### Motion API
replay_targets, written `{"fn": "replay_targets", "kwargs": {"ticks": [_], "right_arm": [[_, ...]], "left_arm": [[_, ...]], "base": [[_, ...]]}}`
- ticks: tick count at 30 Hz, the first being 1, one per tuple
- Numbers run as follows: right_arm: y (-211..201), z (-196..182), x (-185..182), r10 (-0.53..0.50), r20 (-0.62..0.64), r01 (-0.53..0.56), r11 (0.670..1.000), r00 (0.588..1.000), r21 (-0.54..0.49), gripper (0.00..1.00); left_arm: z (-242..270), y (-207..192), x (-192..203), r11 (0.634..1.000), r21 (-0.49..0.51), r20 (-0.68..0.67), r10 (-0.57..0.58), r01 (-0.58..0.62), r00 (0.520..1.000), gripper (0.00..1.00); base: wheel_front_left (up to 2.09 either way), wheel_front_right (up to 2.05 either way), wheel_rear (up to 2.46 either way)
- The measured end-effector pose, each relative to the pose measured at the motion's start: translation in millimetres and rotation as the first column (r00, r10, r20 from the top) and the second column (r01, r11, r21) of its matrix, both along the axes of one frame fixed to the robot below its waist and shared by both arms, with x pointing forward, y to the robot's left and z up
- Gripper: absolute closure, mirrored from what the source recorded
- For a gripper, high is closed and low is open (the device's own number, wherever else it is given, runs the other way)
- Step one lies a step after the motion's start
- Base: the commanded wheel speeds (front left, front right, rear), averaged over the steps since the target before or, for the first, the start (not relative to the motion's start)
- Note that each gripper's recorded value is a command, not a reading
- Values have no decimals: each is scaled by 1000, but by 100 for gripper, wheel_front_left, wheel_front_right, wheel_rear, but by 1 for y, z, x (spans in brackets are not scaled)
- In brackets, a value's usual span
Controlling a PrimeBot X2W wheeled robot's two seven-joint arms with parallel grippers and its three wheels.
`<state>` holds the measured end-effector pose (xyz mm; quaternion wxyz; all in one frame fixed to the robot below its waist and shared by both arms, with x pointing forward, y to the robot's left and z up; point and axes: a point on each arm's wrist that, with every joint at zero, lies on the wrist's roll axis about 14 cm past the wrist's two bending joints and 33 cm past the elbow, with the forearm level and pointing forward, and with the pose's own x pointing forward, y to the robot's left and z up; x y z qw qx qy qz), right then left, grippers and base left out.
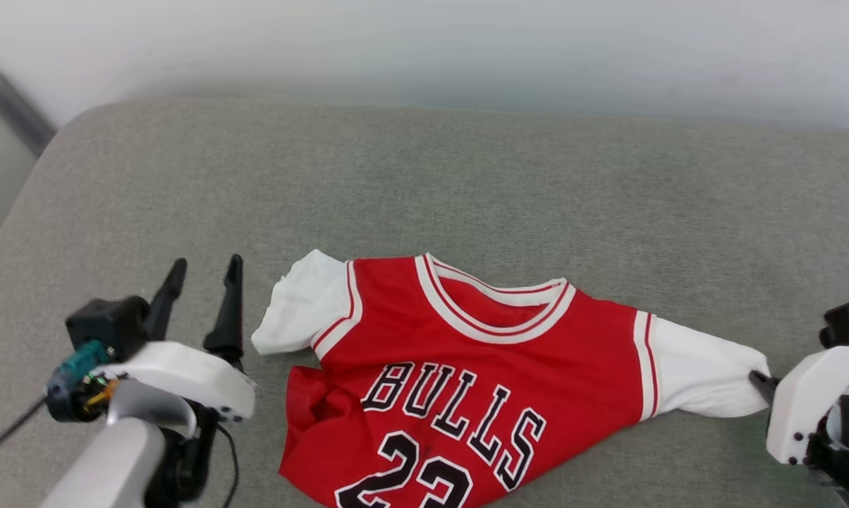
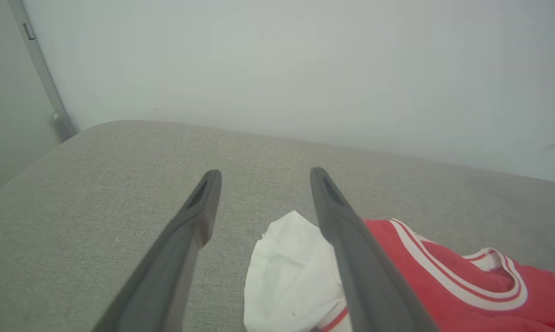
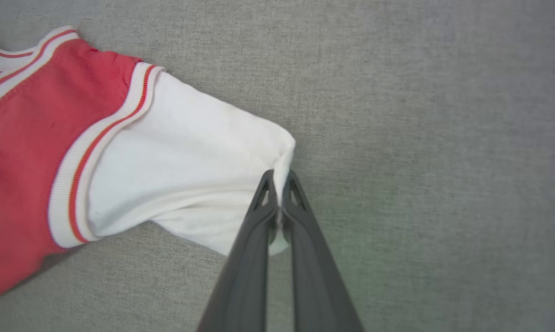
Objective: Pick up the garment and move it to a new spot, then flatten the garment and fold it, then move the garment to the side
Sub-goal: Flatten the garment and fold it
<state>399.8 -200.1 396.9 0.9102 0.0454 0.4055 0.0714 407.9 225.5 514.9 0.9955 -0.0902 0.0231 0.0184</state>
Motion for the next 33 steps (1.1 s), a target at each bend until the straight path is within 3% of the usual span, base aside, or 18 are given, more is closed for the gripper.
{"fn": "replay_targets", "kwargs": {"ticks": [7,11,20,32,33], "right_arm": [[-43,21,-11,-128,80,130,991,989,-18,100],[-50,25,-15,-159,94,161,987,983,-15,100],[-47,20,-9,-175,100,176,984,979,-3,100],[-51,5,-5,-207,79,208,978,975,-5,100],[-51,6,-4,-208,82,209,978,975,-5,100]], "left_arm": [[5,-3,26,993,20,-99,-116,119,988,0],[-10,-20,43,966,31,-256,-240,256,936,0],[-66,-38,68,899,6,-610,-343,438,714,0],[-143,-41,72,891,-115,-843,-321,439,431,0],[-146,-42,71,894,-132,-853,-323,429,410,12]], "base": [[0,0,0],[0,0,0],[0,0,0],[0,0,0],[0,0,0]]}}
